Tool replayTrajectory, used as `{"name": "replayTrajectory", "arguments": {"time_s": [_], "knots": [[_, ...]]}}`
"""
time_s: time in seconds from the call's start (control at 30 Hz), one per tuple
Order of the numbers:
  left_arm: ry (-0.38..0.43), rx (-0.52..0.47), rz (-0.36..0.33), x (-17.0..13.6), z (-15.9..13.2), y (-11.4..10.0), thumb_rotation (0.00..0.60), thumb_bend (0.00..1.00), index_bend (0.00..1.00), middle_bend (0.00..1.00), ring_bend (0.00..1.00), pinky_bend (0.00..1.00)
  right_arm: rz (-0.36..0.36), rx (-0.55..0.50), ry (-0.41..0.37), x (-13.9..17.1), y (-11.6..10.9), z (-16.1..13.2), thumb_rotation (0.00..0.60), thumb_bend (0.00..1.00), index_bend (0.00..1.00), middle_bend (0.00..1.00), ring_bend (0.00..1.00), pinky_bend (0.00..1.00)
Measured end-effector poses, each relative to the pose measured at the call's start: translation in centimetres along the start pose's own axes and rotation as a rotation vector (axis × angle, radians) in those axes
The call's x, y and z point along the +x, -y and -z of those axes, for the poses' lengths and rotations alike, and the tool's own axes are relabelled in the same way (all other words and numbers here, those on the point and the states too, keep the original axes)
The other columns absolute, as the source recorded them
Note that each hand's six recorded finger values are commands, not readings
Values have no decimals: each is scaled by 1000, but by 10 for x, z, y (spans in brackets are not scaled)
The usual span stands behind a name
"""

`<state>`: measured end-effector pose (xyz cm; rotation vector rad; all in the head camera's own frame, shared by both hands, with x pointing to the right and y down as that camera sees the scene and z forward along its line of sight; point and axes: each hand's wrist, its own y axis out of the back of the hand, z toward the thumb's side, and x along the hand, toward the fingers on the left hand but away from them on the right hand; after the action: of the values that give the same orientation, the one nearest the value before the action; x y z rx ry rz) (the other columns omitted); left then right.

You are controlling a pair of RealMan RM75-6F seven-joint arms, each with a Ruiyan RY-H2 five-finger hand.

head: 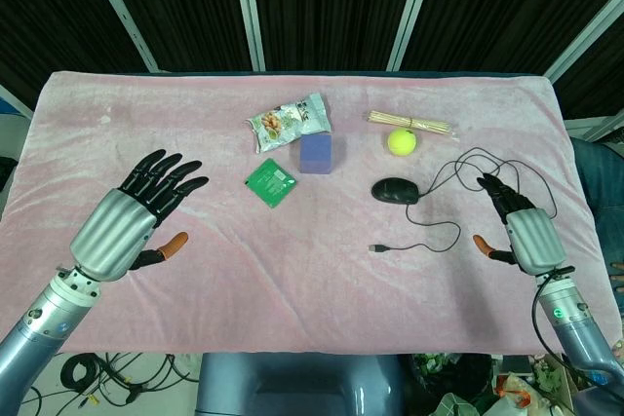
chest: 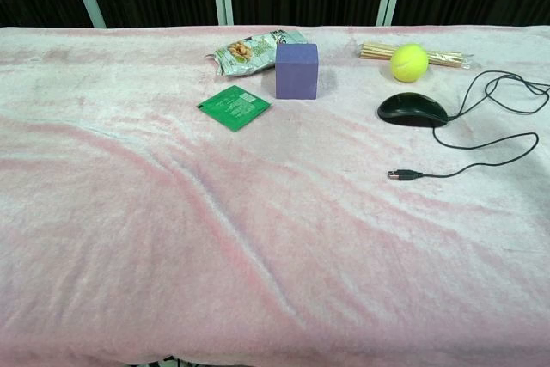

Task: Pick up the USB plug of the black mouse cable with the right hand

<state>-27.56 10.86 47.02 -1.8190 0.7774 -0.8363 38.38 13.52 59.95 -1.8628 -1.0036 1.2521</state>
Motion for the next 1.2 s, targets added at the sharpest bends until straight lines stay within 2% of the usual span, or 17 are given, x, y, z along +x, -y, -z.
{"name": "replayTrajectory", "arguments": {"time_s": [0.53,0.9,1.2], "knots": [[7,-22,-10,9,2,4,600,309,141,83,0,52,3,-5,0,-2,-1,0,600,214,0,63,162,275],[41,10,52,22,-5,22,600,309,141,83,0,52,-1,-4,11,-4,1,2,600,214,0,63,162,274],[37,29,57,22,-6,21,600,309,137,83,0,52,-6,-2,16,-1,1,4,600,214,0,63,162,274]]}}
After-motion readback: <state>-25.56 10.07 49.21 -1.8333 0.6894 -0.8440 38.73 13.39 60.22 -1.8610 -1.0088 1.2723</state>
